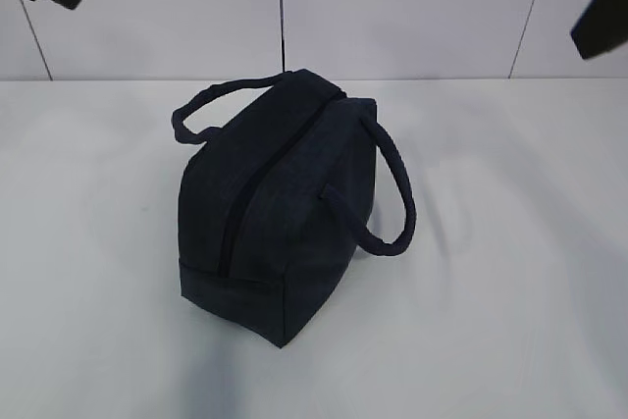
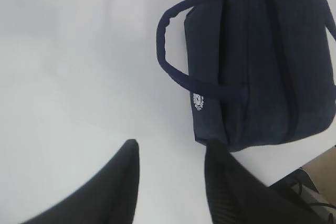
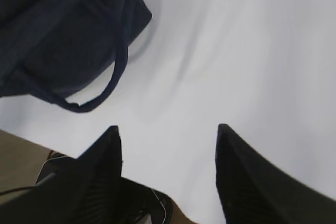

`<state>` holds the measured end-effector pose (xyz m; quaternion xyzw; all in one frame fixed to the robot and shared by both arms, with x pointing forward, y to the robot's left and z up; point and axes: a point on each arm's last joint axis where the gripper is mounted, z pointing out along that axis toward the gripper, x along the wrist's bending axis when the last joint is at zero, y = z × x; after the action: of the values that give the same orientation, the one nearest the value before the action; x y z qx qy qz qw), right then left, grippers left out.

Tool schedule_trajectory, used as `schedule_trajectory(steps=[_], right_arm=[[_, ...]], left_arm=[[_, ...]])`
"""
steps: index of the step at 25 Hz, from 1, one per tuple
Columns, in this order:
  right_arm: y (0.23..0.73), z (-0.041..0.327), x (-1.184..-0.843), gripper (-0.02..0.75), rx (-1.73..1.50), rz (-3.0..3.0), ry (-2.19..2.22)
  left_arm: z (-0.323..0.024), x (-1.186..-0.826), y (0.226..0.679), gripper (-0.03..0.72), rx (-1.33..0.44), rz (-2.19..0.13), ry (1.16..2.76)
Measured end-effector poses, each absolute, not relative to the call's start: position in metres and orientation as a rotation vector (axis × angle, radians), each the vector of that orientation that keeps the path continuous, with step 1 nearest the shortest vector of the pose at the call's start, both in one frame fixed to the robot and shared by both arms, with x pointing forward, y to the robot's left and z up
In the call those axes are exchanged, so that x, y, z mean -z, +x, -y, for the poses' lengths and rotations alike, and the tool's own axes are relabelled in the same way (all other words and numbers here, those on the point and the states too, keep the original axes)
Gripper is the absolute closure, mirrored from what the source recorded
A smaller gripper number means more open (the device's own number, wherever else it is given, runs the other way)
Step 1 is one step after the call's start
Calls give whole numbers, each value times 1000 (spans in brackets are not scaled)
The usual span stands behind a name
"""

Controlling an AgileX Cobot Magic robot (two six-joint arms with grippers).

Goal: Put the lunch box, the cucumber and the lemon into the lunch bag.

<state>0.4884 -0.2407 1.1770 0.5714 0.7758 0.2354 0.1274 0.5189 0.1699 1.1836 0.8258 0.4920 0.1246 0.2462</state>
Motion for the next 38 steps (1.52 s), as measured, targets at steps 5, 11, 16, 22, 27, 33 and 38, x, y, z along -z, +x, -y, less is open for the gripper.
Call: schedule_trajectory(steps=[5, 11, 16, 22, 27, 33, 38], right_arm=[[436, 249, -1169, 297, -702, -2264, 1645], [365, 262, -1181, 297, -814, -2203, 1466], [316, 271, -1184, 297, -898, -2118, 1365], [275, 280, -1158, 297, -913, -2071, 1325], [246, 286, -1127, 297, -956, -2010, 1285], [230, 289, -1089, 297, -986, -1971, 1265], [218, 291, -1068, 297, -1013, -1937, 1238]], left_arm=[[-189, -1206, 474, 393, -382, -1302, 2193], [-214, -1223, 412, 444, -415, -1242, 2108], [-229, -1215, 370, 449, -399, -1218, 2079], [-250, -1201, 322, 450, -433, -1185, 2035], [-264, -1178, 289, 451, -442, -1166, 2010], [-276, -1140, 260, 451, -440, -1148, 1984], [-281, -1106, 248, 451, -447, -1147, 1970]])
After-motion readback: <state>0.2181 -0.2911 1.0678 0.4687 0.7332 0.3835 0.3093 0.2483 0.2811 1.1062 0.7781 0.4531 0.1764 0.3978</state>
